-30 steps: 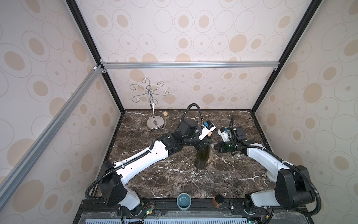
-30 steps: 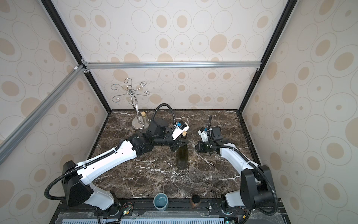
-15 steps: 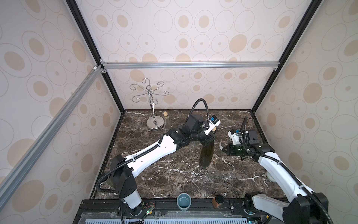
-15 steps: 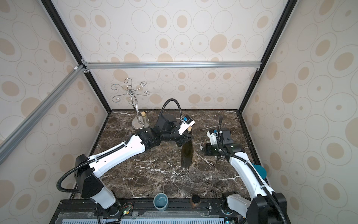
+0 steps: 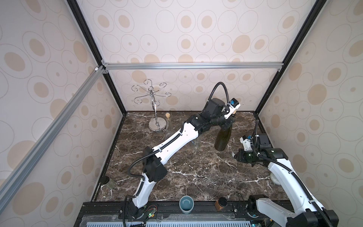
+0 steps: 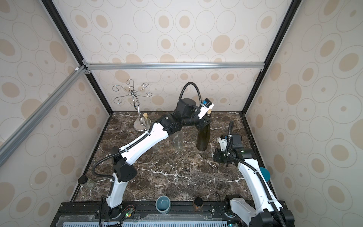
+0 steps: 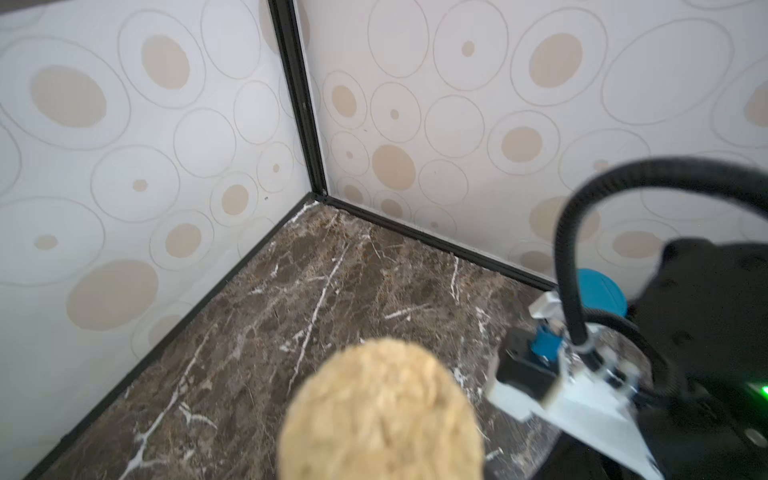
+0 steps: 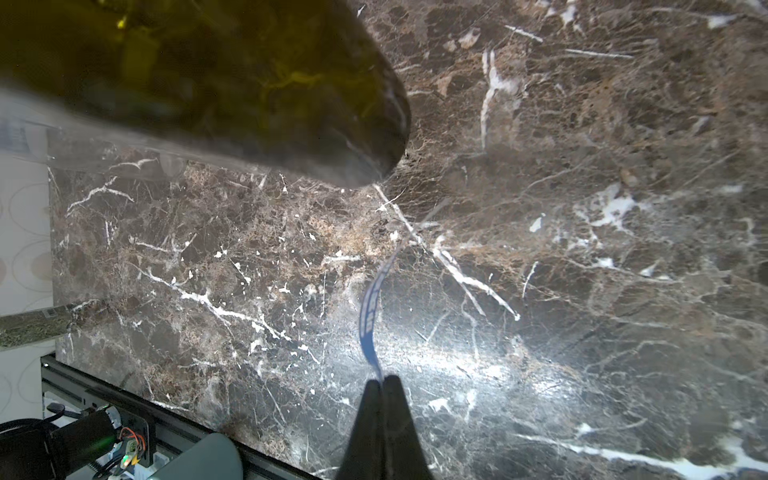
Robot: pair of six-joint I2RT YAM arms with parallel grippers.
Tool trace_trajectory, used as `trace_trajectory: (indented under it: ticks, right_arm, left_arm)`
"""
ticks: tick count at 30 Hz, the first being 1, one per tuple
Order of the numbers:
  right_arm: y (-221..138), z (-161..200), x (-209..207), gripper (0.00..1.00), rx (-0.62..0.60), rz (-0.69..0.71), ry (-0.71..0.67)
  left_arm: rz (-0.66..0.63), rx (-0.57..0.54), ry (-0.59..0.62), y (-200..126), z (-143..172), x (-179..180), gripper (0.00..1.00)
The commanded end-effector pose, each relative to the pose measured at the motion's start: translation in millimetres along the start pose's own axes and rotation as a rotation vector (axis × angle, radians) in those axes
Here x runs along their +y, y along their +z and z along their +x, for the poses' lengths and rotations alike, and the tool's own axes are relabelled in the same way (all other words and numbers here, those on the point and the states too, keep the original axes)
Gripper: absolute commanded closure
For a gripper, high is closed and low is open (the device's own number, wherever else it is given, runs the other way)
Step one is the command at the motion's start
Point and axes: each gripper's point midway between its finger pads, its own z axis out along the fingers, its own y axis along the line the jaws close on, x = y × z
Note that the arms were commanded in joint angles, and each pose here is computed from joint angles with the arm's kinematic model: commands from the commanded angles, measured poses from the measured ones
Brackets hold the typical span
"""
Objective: Remove the label from the bottle
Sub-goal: Place the bottle at the center of the board.
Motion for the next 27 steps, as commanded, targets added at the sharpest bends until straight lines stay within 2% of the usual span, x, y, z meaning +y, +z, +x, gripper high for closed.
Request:
trace_trajectory:
  ticks: [1,9,23,27]
  right_arm:
    - [-13,5,1,1.00,0.005,0.012,-0.001]
    - [-18,14,0,1.00,0.001,0.013,0.005]
    - [-16,16,-2,1.00,0.005,0.017,0.000]
    - [-16,18,-3,1.00,0.008,0.021,0.000]
  left_arm:
    - [-0.022,-0.115,0.084,-11,-46,2,1.00]
    - [-0.031,-0.118,0.083,7,-29,5,1.00]
    - [-0.050,-0.104,0.078,18,-21,13,1.00]
    - [-0.053,-0.102,0.075,22,-18,16,0.78]
